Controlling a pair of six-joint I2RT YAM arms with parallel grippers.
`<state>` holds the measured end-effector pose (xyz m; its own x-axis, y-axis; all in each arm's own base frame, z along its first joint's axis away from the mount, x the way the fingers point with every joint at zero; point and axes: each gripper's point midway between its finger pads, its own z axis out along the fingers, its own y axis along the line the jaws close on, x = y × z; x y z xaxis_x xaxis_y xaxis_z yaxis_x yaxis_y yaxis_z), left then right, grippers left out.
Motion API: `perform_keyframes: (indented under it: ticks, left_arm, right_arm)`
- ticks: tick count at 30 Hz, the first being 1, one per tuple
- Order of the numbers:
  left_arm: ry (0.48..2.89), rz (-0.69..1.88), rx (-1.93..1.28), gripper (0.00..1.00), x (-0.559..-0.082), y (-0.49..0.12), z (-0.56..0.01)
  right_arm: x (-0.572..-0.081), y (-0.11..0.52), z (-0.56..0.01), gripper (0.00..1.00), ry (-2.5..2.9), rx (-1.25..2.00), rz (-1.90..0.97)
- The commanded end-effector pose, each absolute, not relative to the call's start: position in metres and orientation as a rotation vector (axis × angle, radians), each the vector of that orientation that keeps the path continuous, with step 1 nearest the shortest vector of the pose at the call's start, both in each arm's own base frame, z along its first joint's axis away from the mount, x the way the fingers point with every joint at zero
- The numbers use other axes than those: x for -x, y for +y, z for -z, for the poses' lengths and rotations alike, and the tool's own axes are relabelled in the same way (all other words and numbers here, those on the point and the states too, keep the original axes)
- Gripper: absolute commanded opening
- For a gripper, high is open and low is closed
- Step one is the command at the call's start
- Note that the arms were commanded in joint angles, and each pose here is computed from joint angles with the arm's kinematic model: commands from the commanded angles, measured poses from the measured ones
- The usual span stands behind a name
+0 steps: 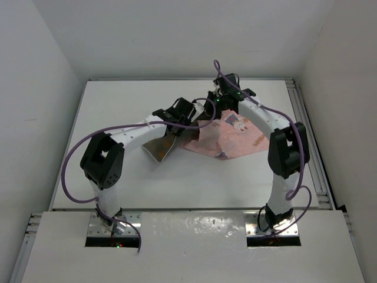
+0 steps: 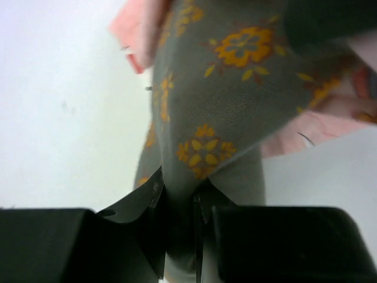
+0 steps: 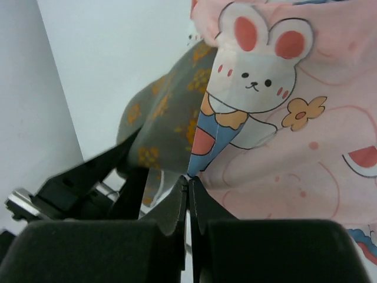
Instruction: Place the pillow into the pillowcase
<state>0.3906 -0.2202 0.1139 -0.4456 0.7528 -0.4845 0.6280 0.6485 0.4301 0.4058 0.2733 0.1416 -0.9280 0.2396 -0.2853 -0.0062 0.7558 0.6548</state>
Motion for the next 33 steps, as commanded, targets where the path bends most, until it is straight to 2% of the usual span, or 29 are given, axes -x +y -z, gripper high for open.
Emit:
perform_keyframes:
  ticks: [1,2,4,5,7,8,10,12,13,14,16,17,18,20,21,22,25,30,33]
  left_arm:
    - [1.987,-0.077,-1.156,0.0,-0.398,-0.273,-0.148]
    - [2.002,-0.048,-1.145,0.0,-0.4,-0.271,-0.144]
    - [2.049,-0.001,-1.102,0.19,-0.404,-0.263,-0.142]
    - [2.072,0.081,-1.103,0.49,-0.4,-0.267,-0.145]
    - [2.11,0.163,-1.077,0.82,-0.401,-0.26,-0.151]
    - [2.125,0.251,-1.07,0.93,-0.398,-0.263,-0.165]
    - [2.137,0.312,-0.998,0.94,-0.412,-0.247,-0.184]
    - [2.12,0.369,-0.871,0.88,-0.436,-0.226,-0.215]
    - [2.112,0.365,-0.834,0.81,-0.445,-0.219,-0.221]
    - [2.091,0.335,-0.791,0.62,-0.459,-0.21,-0.227]
    - [2.12,0.228,-0.791,0.46,-0.478,-0.197,-0.205]
    - [2.124,0.173,-0.824,0.43,-0.486,-0.194,-0.195]
    - [2.183,0.154,-0.857,0.42,-0.493,-0.199,-0.16]
    - [2.209,0.182,-0.902,0.46,-0.501,-0.211,-0.143]
    - [2.252,0.217,-0.941,0.51,-0.504,-0.22,-0.113]
    - [2.218,0.256,-0.976,0.65,-0.51,-0.232,-0.117]
    - [2.202,0.254,-1.096,0.79,-0.517,-0.249,-0.081]
    - [2.298,0.076,-1.084,0.83,-0.525,-0.23,-0.023]
    - [2.363,-0.043,-0.972,0.82,-0.532,-0.201,-0.003]
  right_arm:
    - [-0.431,0.288,-0.158,0.0,2.455,-0.204,-1.105]
    - [-0.429,0.285,-0.15,0.0,2.47,-0.202,-1.091]
    - [-0.428,0.282,-0.143,0.0,2.48,-0.201,-1.072]
    - [-0.426,0.28,-0.138,0.0,2.489,-0.201,-1.062]
    - [-0.429,0.273,-0.134,0.0,2.476,-0.206,-1.053]
    - [-0.428,0.269,-0.131,0.0,2.48,-0.22,-1.049]
    - [-0.434,0.26,-0.132,0.0,2.449,-0.227,-1.047]
    - [-0.437,0.253,-0.128,0.0,2.45,-0.202,-1.014]
    - [-0.439,0.251,-0.129,0.0,2.448,-0.194,-0.994]
    - [-0.438,0.249,-0.125,0.0,2.466,-0.191,-0.974]
    - [-0.436,0.247,-0.117,0.01,2.483,-0.179,-0.955]
    - [-0.435,0.246,-0.113,0.06,2.494,-0.179,-0.947]
    - [-0.435,0.246,-0.112,0.07,2.492,-0.165,-0.935]
    - [-0.435,0.236,-0.104,0.09,2.507,-0.176,-0.86]
    - [-0.436,0.233,-0.107,0.09,2.497,-0.171,-0.833]
    - [-0.435,0.229,-0.104,0.09,2.5,-0.161,-0.802]
    - [-0.435,0.224,-0.105,0.1,2.494,-0.15,-0.777]
    - [-0.426,0.226,-0.101,0.18,2.52,-0.137,-0.773]
    - [-0.421,0.225,-0.106,0.38,2.483,-0.121,-0.77]
